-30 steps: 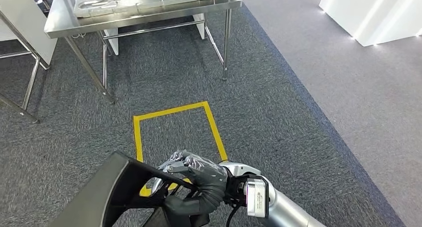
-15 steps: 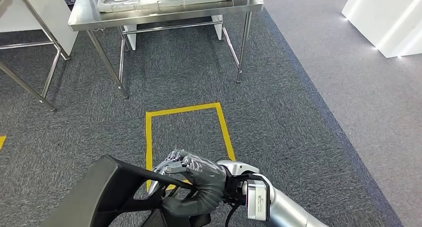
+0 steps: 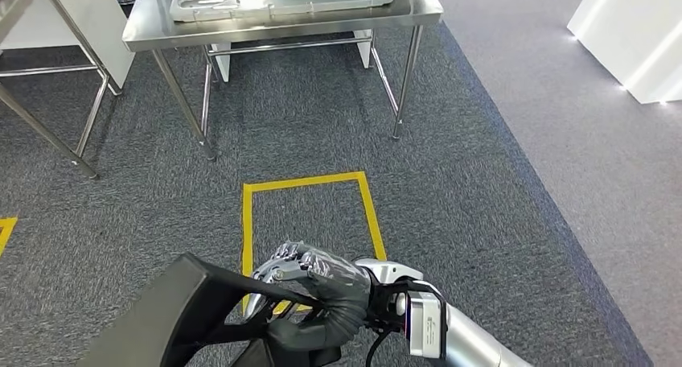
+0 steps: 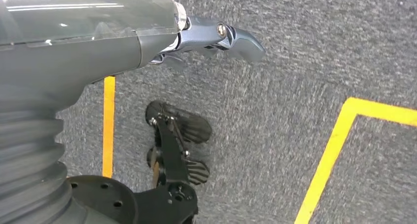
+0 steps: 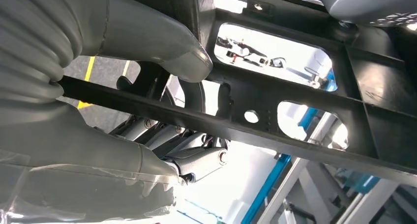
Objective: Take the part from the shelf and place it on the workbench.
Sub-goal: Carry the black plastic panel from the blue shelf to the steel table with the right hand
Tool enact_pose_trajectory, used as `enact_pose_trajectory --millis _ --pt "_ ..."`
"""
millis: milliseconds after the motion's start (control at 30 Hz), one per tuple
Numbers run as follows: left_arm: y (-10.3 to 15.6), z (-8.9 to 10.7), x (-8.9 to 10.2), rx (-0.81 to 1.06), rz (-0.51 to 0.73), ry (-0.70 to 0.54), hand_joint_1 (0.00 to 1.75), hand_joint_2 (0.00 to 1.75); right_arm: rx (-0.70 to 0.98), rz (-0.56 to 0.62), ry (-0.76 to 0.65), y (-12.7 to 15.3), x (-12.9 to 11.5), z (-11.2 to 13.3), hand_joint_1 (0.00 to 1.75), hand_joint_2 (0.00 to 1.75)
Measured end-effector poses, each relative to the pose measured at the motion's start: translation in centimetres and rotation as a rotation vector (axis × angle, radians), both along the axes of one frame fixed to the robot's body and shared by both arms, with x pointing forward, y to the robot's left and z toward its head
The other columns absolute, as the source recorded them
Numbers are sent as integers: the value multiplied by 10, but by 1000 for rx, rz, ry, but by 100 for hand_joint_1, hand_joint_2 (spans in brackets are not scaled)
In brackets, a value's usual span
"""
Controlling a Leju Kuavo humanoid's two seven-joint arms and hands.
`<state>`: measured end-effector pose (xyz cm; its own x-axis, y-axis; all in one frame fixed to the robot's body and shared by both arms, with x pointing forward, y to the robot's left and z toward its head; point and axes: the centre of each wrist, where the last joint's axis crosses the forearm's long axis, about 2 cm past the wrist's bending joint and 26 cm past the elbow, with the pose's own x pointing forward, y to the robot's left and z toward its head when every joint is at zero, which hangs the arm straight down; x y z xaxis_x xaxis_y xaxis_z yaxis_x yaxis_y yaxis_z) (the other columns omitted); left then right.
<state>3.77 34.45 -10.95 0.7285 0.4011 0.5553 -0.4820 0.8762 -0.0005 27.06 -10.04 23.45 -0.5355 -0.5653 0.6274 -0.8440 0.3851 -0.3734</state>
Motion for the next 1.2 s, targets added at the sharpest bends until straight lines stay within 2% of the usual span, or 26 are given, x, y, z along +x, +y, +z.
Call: enact_pose_trajectory --millis 200,433,1200 --pt "2 0 2 2 -3 -6 0 175 14 -2 -7 -1 0 4 154 175" --pt "2 0 -4 1 -4 8 0 175 14 -2 4 -1 -2 1 154 175" --pt "-3 0 3 -5 -6 -5 0 175 -18 -58 -31 -5 1 0 154 175"
